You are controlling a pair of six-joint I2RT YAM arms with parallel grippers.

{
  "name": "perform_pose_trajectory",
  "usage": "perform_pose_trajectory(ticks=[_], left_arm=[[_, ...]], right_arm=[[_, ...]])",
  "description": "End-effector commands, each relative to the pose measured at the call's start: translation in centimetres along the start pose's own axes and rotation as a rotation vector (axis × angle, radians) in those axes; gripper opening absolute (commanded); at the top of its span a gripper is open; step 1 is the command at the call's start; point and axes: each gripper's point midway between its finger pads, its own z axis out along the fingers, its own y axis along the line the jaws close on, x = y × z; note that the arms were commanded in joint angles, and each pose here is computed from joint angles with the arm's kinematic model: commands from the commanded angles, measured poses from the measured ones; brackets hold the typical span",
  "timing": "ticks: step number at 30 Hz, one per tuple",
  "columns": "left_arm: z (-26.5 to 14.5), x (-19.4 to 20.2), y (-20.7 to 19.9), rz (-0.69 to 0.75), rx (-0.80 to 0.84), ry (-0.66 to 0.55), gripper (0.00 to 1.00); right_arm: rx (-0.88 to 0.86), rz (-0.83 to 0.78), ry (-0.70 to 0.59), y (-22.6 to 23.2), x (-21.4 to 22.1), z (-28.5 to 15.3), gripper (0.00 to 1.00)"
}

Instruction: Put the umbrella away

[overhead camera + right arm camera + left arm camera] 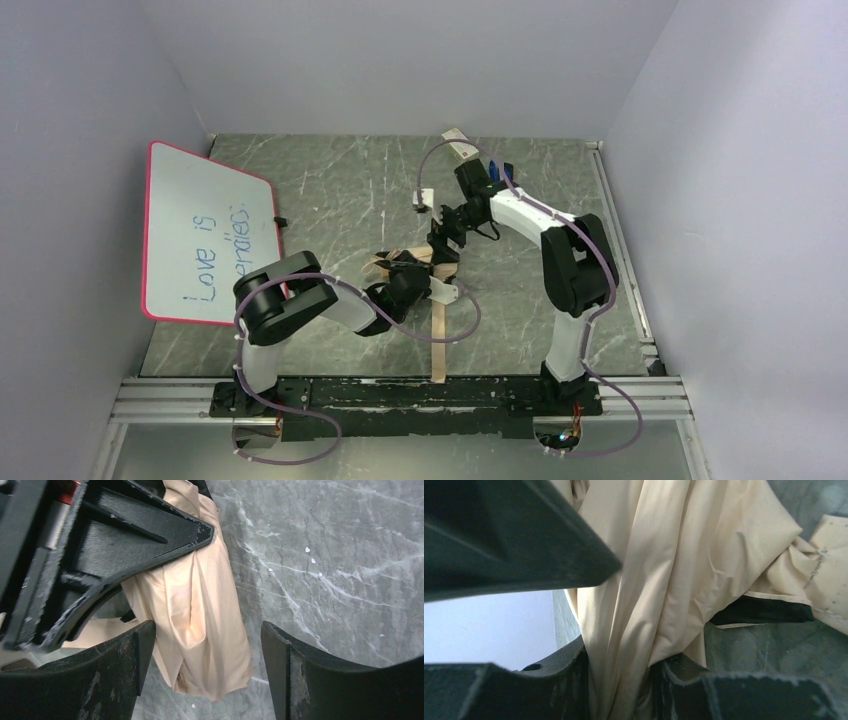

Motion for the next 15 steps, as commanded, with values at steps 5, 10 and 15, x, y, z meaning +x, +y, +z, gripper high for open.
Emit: perform_pose_trajectory(ticks=[5,10,15], left_arm=[[-0.8,2.3,-3.3,0.117,0.099,0.061,0.05],[-0.8,1.7,-3.0,0.097,0.091,0.043,0.05],[-1.2,0.4,-1.0,0.029,0.032,0.006,0.29]], right_arm=[[-0.007,-0.016,0.222,-0.3,4.3,1.7,0.78],[-0.040,0.039,0.300,0.3,6.7,2.3,0.64],[0.038,0.054,0.325,-0.8,7.7,2.4,0.28]])
